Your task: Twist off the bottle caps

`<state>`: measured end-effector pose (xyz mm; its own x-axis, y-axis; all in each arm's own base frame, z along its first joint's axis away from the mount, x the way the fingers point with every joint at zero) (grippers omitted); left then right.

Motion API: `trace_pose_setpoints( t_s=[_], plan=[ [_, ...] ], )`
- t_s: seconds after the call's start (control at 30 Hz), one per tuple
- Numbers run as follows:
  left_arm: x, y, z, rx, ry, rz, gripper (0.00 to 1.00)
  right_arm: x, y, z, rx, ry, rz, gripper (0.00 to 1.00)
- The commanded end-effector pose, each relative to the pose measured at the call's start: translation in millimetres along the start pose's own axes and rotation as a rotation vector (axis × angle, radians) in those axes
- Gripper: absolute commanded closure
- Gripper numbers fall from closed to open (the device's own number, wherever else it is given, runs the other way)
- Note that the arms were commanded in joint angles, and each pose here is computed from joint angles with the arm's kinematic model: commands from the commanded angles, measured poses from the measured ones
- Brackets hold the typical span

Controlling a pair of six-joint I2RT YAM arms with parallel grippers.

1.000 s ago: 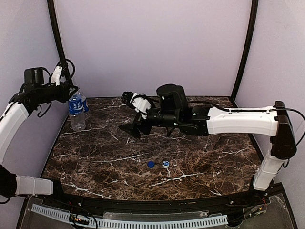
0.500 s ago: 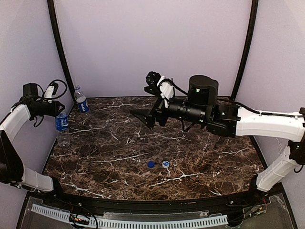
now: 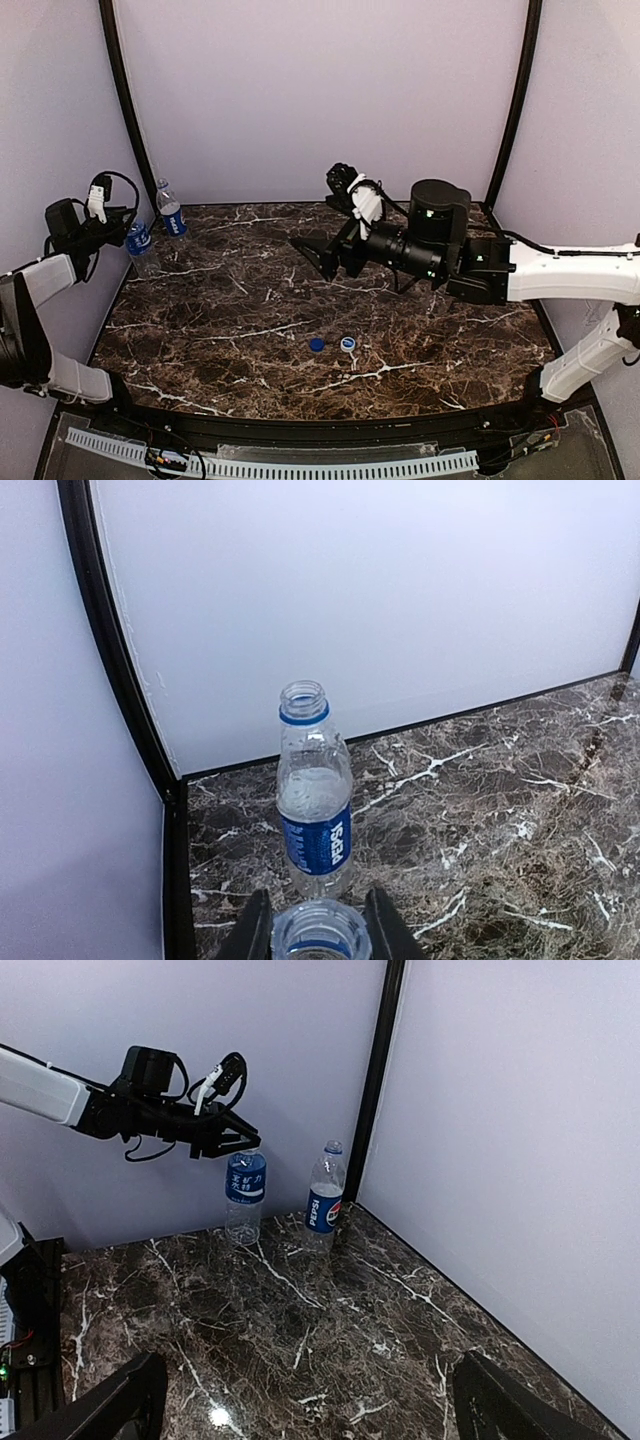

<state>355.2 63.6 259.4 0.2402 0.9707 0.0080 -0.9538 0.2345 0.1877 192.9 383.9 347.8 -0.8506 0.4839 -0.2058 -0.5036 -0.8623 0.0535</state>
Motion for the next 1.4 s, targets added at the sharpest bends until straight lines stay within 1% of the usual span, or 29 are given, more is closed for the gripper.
trace_pose_setpoints(
  t_s=[0.0, 0.1, 0.27, 0.43, 0.67, 0.73, 0.77, 0.8, 0.83, 0.9, 0.97, 1.07, 1.13, 1.2, 1.23, 1.27, 1.37],
  plan=[
    [1.1, -0.8, 1.2, -0.107, 0.029, -0.043, 0.99, -9.1, 11.0, 12.9, -0.049, -0.032, -0.066, 0.01],
    [-0.7, -4.7, -9.7, -0.096, 0.041, -0.069, 0.99, -8.7, 12.1, 8.8, -0.036, -0.039, -0.066, 0.01],
    [6.0, -12.3, -18.3, -0.085, 0.075, -0.053, 0.99, -7.1, 13.7, 4.9, -0.024, -0.045, -0.063, 0.01],
    [9.0, -17.9, -29.1, -0.034, 0.087, -0.054, 0.99, -7.7, 16.3, 1.8, -0.017, -0.043, -0.069, 0.01],
    [9.5, -20.7, -40.5, -0.005, 0.100, -0.057, 0.99, -7.6, 16.3, 1.1, -0.016, -0.034, -0.069, 0.02],
    [8.7, -20.6, -40.3, -0.006, 0.101, -0.063, 0.89, -7.7, 16.7, 0.4, -0.011, -0.031, -0.072, 0.01],
    [7.8, -20.6, -40.1, -0.006, 0.105, -0.069, 0.77, -8.1, 17.0, -0.4, -0.009, -0.029, -0.075, 0.01],
    [7.6, -20.8, -40.2, -0.005, 0.108, -0.072, 0.72, -8.8, 17.6, -0.3, -0.009, -0.030, -0.079, 0.01],
    [8.1, -21.1, -39.3, -0.005, 0.113, -0.070, 0.59, -9.2, 18.2, -0.1, -0.009, -0.030, -0.081, 0.01],
    [9.7, -21.7, -38.6, -0.003, 0.118, -0.063, 0.46, -10.3, 18.5, -1.0, -0.008, -0.034, -0.090, 0.01],
    [10.4, -22.0, -37.5, -0.003, 0.119, -0.060, 0.41, -10.1, 18.8, -0.7, -0.010, -0.037, -0.090, 0.01],
    [9.7, -21.4, -35.4, -0.005, 0.117, -0.063, 0.38, -9.5, 19.0, -0.9, -0.008, -0.036, -0.087, 0.01],
    [9.9, -20.5, -32.4, -0.010, 0.113, -0.060, 0.34, -9.7, 19.6, 0.2, -0.009, -0.037, -0.087, 0.01],
    [11.1, -19.6, -28.4, -0.014, 0.109, -0.052, 0.27, -11.5, 20.7, 2.5, -0.012, -0.045, -0.096, 0.01],
    [12.2, -19.4, -25.3, -0.018, 0.106, -0.047, 0.24, -14.7, 21.7, 4.5, -0.012, -0.058, -0.116, 0.01],
    [12.1, -18.5, -22.9, -0.021, 0.103, -0.045, 0.19, -20.8, 23.6, 6.7, -0.011, -0.081, -0.157, 0.01],
    [13.4, -14.9, -10.6, -0.042, 0.084, -0.023, 0.11, -47.7, 33.8, 9.5, 0.024, -0.159, -0.337, 0.01]
  ],
)
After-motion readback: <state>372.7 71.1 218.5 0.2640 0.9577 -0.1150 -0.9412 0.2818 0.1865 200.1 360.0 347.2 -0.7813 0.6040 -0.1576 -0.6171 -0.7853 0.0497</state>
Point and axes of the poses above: each gripper's point midway between its finger pads, its own y axis back along the fingers, its own x axis along the line the jaws close on, z = x × y, the point moved 4 cm from there along y, back along the fingers, and after that the axes turned 3 degrees about y, right-handed, at the moved point
